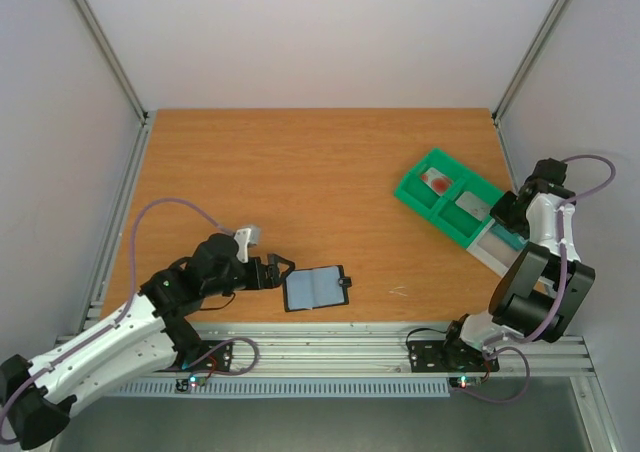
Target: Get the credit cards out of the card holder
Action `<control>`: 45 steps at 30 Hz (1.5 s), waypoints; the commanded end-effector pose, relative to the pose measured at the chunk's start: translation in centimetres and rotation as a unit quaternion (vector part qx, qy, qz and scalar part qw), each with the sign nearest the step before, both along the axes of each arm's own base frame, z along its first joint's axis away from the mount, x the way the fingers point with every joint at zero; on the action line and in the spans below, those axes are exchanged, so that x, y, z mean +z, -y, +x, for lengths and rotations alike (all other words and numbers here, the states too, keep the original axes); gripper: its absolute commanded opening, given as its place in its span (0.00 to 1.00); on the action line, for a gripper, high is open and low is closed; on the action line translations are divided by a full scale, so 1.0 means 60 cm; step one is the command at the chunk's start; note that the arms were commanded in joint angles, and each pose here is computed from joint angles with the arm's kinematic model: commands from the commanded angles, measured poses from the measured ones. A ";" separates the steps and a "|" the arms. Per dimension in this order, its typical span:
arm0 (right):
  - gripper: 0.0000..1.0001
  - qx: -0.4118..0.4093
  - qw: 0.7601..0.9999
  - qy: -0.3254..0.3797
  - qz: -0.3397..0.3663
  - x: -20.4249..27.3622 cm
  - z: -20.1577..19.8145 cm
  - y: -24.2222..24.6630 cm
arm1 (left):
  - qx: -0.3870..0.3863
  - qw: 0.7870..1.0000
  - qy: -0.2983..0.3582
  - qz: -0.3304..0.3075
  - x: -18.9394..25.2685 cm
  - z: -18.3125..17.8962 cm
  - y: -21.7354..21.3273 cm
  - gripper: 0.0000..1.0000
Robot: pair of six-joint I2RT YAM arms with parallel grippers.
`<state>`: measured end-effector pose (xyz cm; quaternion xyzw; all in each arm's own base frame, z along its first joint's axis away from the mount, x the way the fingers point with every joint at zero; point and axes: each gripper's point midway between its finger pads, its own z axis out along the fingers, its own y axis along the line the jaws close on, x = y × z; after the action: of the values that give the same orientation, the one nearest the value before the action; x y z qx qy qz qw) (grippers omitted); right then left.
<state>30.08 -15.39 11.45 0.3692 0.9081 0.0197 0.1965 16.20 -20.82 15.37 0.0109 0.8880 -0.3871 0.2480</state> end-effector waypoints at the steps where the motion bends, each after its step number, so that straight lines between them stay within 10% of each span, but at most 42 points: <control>1: 0.01 0.014 1.000 0.021 -0.007 0.008 0.027 0.013 | -0.001 0.999 0.038 -0.015 0.037 0.020 0.014 0.99; 45: 0.18 -0.030 0.991 -0.112 -0.070 -0.055 -0.002 0.083 | 0.002 0.999 0.054 0.004 0.044 0.030 0.010 0.99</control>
<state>30.45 -18.91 7.71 0.3631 0.9200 -0.0593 0.1347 17.26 -21.07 15.91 0.0257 0.8900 -0.3685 0.2673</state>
